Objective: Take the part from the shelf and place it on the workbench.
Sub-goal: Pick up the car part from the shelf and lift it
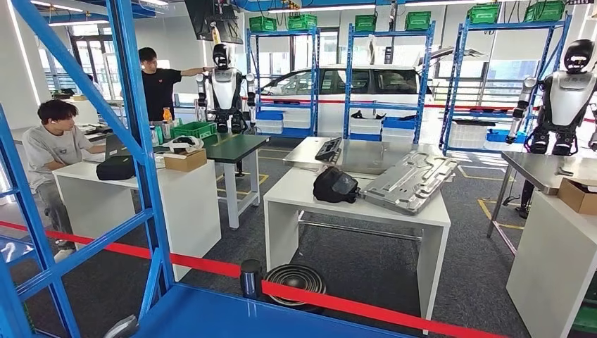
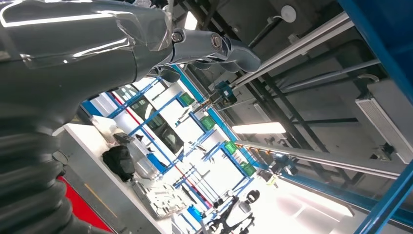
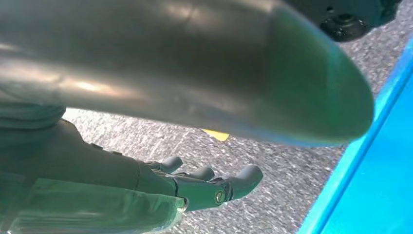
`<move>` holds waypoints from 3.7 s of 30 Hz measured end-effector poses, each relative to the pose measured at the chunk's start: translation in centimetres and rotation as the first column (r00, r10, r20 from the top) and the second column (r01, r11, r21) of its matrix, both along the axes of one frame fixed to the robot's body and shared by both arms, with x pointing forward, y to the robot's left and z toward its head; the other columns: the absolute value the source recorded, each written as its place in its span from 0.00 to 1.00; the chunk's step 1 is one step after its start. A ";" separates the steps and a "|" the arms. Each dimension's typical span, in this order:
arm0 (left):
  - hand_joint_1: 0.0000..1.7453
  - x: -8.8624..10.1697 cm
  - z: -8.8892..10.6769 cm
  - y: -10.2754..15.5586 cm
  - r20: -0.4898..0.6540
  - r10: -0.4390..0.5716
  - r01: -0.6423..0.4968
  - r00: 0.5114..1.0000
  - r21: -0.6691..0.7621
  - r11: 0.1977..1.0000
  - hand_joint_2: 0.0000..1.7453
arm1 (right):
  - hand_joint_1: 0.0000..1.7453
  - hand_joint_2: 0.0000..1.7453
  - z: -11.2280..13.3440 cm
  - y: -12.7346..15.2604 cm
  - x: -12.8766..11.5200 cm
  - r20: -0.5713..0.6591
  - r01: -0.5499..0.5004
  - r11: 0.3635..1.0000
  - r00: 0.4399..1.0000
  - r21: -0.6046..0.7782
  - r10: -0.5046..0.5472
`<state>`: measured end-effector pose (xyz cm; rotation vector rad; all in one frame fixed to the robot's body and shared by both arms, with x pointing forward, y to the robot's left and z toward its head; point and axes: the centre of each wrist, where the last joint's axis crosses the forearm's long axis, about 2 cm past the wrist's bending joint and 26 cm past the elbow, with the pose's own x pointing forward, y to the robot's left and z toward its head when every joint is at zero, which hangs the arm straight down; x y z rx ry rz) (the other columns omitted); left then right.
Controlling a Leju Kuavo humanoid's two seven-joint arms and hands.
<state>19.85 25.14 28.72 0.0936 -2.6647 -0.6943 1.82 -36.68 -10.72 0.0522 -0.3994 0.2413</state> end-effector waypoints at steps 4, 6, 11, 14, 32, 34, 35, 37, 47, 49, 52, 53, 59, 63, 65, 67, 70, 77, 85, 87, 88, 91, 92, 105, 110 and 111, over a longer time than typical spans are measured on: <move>0.00 -0.6 -0.7 0.2 -0.015 -0.002 0.001 1.000 -0.030 1.000 0.00 | 0.00 0.00 0.2 -0.6 0.1 0.037 -0.010 0.999 0.999 -0.030 0.011; 0.00 -1.0 -1.5 0.8 -0.021 -0.010 0.008 1.000 -0.065 0.998 0.00 | 0.00 0.00 0.4 -1.0 0.1 0.063 -0.035 0.999 0.997 -0.037 0.038; 0.00 -1.7 -3.0 2.5 -0.025 0.005 -0.008 1.000 -0.096 0.995 0.00 | 0.00 0.00 1.3 -2.1 0.3 0.007 -0.038 0.999 0.999 -0.012 0.038; 0.00 -2.0 -3.5 2.9 -0.039 0.031 -0.034 0.999 -0.103 0.994 0.00 | 0.00 0.00 1.7 -2.3 -0.5 -0.031 -0.015 1.000 0.999 0.010 0.015; 0.00 -1.3 -4.1 3.6 -0.035 0.064 -0.068 0.997 -0.117 0.991 0.00 | 0.00 0.00 2.2 -1.8 -1.1 0.037 -0.039 0.999 0.999 -0.006 0.039; 0.00 -1.4 -4.1 3.5 -0.040 0.061 -0.065 0.997 -0.112 0.992 0.00 | 0.00 0.00 2.2 -1.9 -0.9 0.049 -0.033 0.999 0.998 -0.016 0.034; 0.00 -1.4 -4.1 3.4 -0.044 0.059 -0.063 0.997 -0.108 0.992 0.00 | 0.00 0.00 2.2 -2.0 -0.9 0.053 -0.028 0.999 0.998 -0.018 0.028; 0.00 -1.4 -4.1 3.2 -0.049 0.056 -0.061 0.997 -0.100 0.993 0.00 | 0.00 0.00 2.2 -2.0 -1.0 0.057 -0.016 1.000 0.998 -0.017 0.017; 0.00 -1.8 -3.5 2.8 -0.040 0.052 -0.055 0.998 -0.092 0.994 0.00 | 0.00 0.00 2.0 -0.4 -1.4 0.032 -0.001 0.999 0.999 0.041 0.000; 0.00 -1.9 -3.3 2.8 -0.036 0.050 -0.053 0.998 -0.094 0.994 0.00 | 0.00 0.00 2.0 -0.2 -1.3 0.033 -0.002 0.999 0.999 0.049 0.000; 0.00 -2.1 -3.1 2.8 -0.030 0.046 -0.049 0.998 -0.095 0.994 0.00 | 0.00 0.00 2.1 -0.2 -1.3 0.031 -0.002 0.999 1.000 0.055 0.001; 0.00 -2.1 -3.0 2.8 -0.027 0.045 -0.048 0.999 -0.096 0.994 0.00 | 0.00 0.00 2.1 -0.2 -1.3 0.031 -0.001 0.999 1.000 0.054 -0.001; 0.00 -2.2 -2.9 2.8 -0.022 0.042 -0.044 0.999 -0.096 0.994 0.00 | 0.00 0.00 2.3 -0.7 -1.6 0.032 0.022 0.999 0.999 0.045 -0.024; 0.00 -2.1 -2.8 2.9 -0.017 0.041 -0.042 0.999 -0.092 0.995 0.00 | 0.00 0.00 2.5 -0.9 -1.6 0.032 0.026 0.999 0.999 0.042 -0.027; 0.00 -2.0 -2.6 3.0 -0.007 0.038 -0.038 0.999 -0.086 0.996 0.00 | 0.00 0.00 2.6 -0.8 -1.6 0.029 0.026 0.999 0.999 0.047 -0.028; 0.00 -2.0 -2.4 3.1 0.002 0.032 -0.032 0.999 -0.080 0.996 0.00 | 0.00 0.00 2.7 -0.6 -1.7 0.027 0.032 0.998 0.999 0.054 -0.033; 0.00 -2.1 -2.0 3.1 0.010 0.023 -0.022 1.000 -0.077 0.997 0.00 | 0.00 0.00 2.8 -0.3 -1.8 0.028 0.049 0.997 0.998 0.059 -0.051; 0.00 -1.3 -0.7 2.3 0.018 0.016 -0.015 1.000 -0.050 0.999 0.00 | 0.00 0.00 2.9 -0.1 -1.5 0.035 0.082 0.996 0.996 0.046 -0.083; 0.00 -0.9 -0.3 2.2 0.048 0.002 0.000 0.999 -0.054 0.999 0.00 | 0.00 0.00 2.6 -0.3 -1.0 0.055 0.109 0.994 0.992 0.027 -0.111; 0.00 -0.9 -0.3 2.2 0.049 0.002 0.001 0.999 -0.054 0.999 0.00 | 0.00 0.00 2.6 -0.3 -0.8 0.058 0.112 0.993 0.992 0.029 -0.114; 0.00 -0.9 -0.4 2.2 0.048 0.002 0.001 0.999 -0.054 0.999 0.00 | 0.00 0.00 2.6 -0.3 -0.8 0.058 0.114 0.993 0.992 0.029 -0.116; 0.00 -0.8 -0.4 2.2 0.045 0.002 0.000 0.999 -0.055 0.999 0.00 | 0.00 0.00 2.6 -0.4 -0.9 0.055 0.118 0.993 0.991 0.029 -0.119; 0.00 -0.8 -0.5 2.2 0.044 0.002 0.000 0.999 -0.055 0.998 0.00 | 0.00 0.00 2.6 -0.5 -0.9 0.055 0.118 0.993 0.991 0.028 -0.120; 0.00 -0.9 -0.6 2.2 0.054 0.018 -0.016 0.998 -0.039 0.999 0.00 | 0.00 0.00 2.5 -0.6 -0.9 0.054 0.116 0.993 0.992 0.027 -0.118; 0.00 -0.9 -0.5 2.3 0.070 0.044 -0.042 0.997 -0.040 0.998 0.00 | 0.00 0.00 2.4 -0.7 -1.2 0.046 0.070 0.997 0.996 0.016 -0.070; 0.00 -1.0 -0.5 2.3 0.071 0.051 -0.048 0.996 -0.042 0.998 0.00 | 0.00 0.00 2.4 -0.8 -1.2 0.042 0.058 0.998 0.997 0.010 -0.059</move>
